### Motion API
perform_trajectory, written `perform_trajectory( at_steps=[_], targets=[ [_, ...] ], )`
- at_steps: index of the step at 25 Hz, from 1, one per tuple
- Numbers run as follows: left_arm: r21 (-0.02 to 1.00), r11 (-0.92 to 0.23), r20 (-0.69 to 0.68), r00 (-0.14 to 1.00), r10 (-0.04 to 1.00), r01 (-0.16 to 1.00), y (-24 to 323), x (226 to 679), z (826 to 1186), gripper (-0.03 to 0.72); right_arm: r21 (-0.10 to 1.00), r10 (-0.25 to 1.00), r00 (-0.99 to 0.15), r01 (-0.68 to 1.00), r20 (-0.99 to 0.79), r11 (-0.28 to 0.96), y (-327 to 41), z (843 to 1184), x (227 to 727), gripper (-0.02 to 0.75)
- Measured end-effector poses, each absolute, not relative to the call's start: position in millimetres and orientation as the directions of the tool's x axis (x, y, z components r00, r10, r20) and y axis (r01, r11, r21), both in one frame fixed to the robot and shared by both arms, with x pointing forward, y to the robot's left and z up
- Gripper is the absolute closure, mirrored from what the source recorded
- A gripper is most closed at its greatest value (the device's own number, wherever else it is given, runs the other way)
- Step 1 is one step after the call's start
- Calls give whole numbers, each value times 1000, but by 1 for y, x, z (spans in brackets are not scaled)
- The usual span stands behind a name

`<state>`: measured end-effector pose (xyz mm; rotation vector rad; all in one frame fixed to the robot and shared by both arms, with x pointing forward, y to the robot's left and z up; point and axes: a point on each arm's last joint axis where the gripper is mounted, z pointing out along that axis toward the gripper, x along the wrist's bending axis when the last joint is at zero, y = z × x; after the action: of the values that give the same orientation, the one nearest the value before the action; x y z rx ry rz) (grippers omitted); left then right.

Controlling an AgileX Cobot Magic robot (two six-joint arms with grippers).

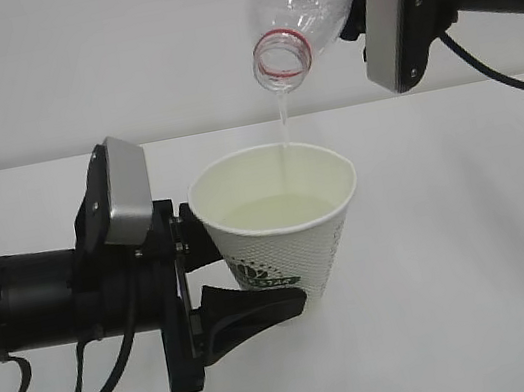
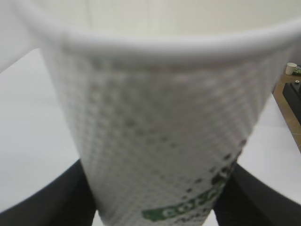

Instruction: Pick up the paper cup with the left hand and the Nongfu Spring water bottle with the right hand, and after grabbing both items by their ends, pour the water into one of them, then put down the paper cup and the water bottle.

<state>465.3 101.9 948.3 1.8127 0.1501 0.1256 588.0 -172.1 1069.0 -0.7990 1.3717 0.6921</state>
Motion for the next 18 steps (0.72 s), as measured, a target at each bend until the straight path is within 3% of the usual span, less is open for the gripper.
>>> perform_trajectory(
  at_steps=[18],
  targets=[
    [977, -213, 4, 988, 153, 29, 101, 464, 951, 190, -89, -31, 87, -819, -996, 567, -172, 1069, 588, 288]
  ],
)
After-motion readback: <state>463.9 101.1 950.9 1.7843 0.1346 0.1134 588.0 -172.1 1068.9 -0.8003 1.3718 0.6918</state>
